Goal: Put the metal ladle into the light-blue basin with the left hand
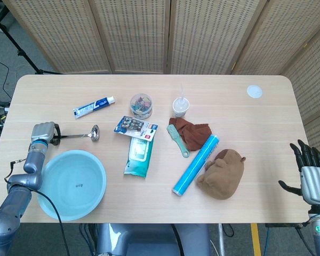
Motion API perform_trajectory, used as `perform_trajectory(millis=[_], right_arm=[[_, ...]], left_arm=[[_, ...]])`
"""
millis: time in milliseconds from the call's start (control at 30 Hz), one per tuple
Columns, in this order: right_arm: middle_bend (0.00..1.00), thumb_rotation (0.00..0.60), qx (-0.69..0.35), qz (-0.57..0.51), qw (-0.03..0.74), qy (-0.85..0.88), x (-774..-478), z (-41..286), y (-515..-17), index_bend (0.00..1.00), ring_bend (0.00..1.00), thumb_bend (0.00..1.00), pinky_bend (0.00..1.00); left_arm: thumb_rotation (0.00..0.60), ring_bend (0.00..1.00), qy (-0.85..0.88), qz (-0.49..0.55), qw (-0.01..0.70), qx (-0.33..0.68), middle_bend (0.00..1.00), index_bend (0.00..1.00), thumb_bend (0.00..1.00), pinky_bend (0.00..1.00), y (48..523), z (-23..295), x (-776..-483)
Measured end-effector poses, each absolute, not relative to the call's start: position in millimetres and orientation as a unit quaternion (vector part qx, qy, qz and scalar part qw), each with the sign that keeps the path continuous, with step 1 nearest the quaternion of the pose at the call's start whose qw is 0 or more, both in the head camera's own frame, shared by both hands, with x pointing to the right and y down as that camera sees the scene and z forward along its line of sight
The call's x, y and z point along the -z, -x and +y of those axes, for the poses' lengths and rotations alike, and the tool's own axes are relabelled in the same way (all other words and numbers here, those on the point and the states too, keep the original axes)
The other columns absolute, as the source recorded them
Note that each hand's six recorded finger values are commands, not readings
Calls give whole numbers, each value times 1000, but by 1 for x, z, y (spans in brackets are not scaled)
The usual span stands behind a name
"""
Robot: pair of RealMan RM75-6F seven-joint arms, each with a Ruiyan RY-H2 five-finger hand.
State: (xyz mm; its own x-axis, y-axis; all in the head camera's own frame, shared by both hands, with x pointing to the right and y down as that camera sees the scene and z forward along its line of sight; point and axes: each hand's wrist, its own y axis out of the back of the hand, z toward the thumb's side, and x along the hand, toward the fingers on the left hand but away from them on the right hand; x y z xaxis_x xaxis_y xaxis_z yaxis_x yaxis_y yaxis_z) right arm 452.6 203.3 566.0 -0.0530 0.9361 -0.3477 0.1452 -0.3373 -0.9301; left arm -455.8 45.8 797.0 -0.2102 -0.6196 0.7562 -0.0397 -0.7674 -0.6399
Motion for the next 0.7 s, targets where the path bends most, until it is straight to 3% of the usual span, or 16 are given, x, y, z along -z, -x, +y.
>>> perform_trajectory(millis=[167,700], right_arm=[[0,600,-562,-459,348,594,-565,203,-453,0,0,0,0],[0,600,-551,-463,344,603,-560,204,-447,0,0,0,0]], left_arm=[[600,947,597,288,203,721,985,824,518,897,456,42,-794],[600,947,616,361,248,654,985,854,531,897,461,2,-745]])
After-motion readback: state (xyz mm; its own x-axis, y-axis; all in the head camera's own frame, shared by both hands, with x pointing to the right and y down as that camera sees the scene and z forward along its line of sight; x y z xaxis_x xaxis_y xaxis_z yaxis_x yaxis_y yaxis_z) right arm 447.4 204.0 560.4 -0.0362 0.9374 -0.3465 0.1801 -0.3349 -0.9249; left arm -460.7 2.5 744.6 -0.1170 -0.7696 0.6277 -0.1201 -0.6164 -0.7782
